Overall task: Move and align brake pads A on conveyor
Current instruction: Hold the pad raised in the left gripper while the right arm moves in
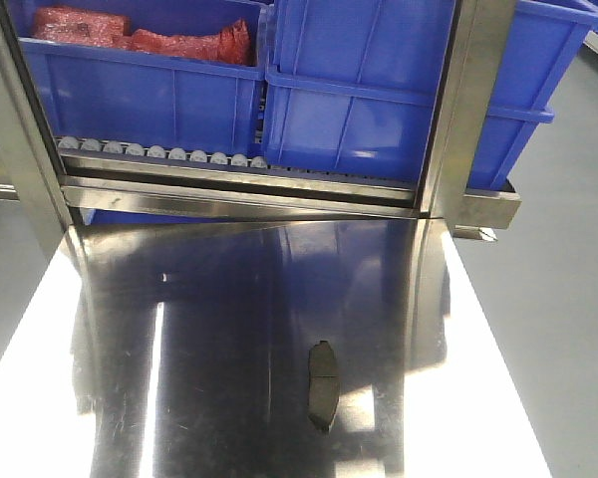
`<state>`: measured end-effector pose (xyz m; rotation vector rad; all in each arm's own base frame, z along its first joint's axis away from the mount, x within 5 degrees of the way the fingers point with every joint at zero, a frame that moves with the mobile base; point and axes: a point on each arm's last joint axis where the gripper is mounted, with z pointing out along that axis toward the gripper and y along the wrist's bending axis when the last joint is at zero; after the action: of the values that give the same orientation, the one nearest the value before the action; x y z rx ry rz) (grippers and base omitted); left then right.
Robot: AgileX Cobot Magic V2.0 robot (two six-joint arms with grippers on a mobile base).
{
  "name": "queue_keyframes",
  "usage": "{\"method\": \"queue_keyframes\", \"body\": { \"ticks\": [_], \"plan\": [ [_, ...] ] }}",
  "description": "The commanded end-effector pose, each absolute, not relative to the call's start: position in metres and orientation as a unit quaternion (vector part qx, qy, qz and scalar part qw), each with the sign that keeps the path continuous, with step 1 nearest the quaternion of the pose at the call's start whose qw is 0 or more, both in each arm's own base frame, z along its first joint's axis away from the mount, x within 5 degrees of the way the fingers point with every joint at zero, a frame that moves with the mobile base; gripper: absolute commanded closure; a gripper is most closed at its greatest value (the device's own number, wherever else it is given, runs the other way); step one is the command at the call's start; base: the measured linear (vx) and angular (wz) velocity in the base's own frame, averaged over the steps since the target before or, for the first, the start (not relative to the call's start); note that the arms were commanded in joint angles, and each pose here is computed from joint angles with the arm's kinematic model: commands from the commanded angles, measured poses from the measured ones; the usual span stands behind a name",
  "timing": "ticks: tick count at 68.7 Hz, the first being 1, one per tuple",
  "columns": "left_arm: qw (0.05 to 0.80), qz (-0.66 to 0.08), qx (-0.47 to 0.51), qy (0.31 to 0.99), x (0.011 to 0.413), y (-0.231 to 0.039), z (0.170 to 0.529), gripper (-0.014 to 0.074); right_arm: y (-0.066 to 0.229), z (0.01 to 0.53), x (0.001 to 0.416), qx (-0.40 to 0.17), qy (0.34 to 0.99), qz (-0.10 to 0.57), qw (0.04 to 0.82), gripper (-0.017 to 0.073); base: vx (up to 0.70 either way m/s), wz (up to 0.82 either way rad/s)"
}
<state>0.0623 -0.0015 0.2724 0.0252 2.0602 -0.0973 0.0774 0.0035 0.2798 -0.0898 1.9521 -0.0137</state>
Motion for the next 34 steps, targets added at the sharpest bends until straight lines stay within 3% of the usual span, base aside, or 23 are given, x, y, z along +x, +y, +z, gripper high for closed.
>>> {"method": "queue_keyframes", "body": {
  "ticks": [1, 34],
  "plan": [
    [0.557, -0.053, 0.018, 0.829, 0.0658, -0.0039, 0.2881, 0.0600, 0.0021, 0.2946, 0.0795, -0.034, 0.802, -0.014, 0.597, -0.0009, 0.00, 0.00],
    [0.556, -0.052, 0.018, 0.829, 0.0657, -0.0038, 0.2879, 0.0600, 0.0049, 0.2958, 0.0769, -0.048, 0.797, -0.005, 0.603, -0.0009, 0.00, 0.00]
  ]
}}
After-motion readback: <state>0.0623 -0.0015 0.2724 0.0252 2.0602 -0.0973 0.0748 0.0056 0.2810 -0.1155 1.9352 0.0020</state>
